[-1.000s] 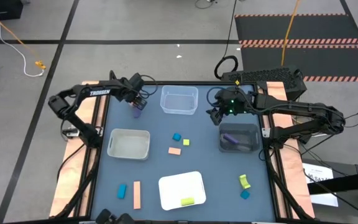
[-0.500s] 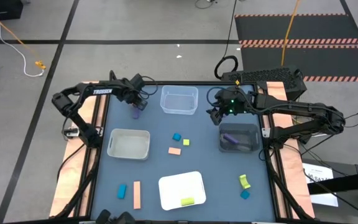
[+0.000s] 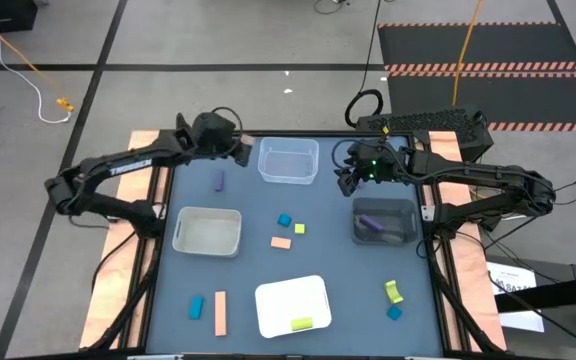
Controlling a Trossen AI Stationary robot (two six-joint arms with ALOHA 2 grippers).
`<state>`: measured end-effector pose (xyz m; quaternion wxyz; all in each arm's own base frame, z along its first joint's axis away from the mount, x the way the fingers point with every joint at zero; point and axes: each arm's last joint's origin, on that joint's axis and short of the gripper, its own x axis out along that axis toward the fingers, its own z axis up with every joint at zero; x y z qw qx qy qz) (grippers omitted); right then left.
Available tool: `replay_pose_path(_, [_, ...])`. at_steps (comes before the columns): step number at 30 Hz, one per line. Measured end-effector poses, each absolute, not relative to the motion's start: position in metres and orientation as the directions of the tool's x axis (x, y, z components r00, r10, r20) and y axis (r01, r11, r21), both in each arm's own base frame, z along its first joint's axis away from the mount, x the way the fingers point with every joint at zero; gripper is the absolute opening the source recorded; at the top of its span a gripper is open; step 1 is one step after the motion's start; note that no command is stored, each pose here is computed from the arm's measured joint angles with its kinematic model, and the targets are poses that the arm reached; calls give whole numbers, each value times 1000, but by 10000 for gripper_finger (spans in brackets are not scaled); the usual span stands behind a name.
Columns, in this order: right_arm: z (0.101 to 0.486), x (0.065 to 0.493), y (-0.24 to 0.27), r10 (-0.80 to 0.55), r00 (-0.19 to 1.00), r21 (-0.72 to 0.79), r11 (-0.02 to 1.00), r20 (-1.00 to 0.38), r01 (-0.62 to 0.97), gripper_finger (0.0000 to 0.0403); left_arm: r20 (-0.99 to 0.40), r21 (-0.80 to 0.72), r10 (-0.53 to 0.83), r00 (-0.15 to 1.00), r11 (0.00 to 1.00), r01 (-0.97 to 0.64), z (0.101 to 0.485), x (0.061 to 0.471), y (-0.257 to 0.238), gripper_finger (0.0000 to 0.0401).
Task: Sort & place blocks by color
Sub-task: Put the wooden block into the gray bin
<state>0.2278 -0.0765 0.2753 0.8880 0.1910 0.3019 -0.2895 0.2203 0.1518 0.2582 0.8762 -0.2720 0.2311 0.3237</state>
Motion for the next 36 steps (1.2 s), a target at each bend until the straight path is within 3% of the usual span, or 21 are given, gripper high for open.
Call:
replay_pose_path(7, [279,230,-77,-408,677,180,762,-613,622,215,-216,-389,308,926,843,-371,308,247,90,130])
replay_pose_path(13, [284,234,-79,-419,717,201,769,-557,606,215,81,-357,188,979,923,-148,338,257,56,130])
replay_pose_path(20, [285,235,-79,-419,723,210,768,-549,605,215,167,-360,133,977,931,-65,346,259,41,130])
replay_pose_path(23, [285,235,-78,-414,726,214,770,-550,601,215,141,-398,121,983,916,-56,344,260,38,130])
replay_pose_path(26, [285,236,-77,-379,742,234,784,-553,575,215,30,-464,104,994,882,-78,333,262,33,130])
replay_pose_path(31, [285,238,-73,-310,776,264,817,-549,513,215,-306,-615,23,952,759,-215,304,252,20,130])
replay_pose_path(36, [290,242,-69,-303,809,256,842,-504,475,215,-625,-638,-92,775,633,-439,278,229,-2,130])
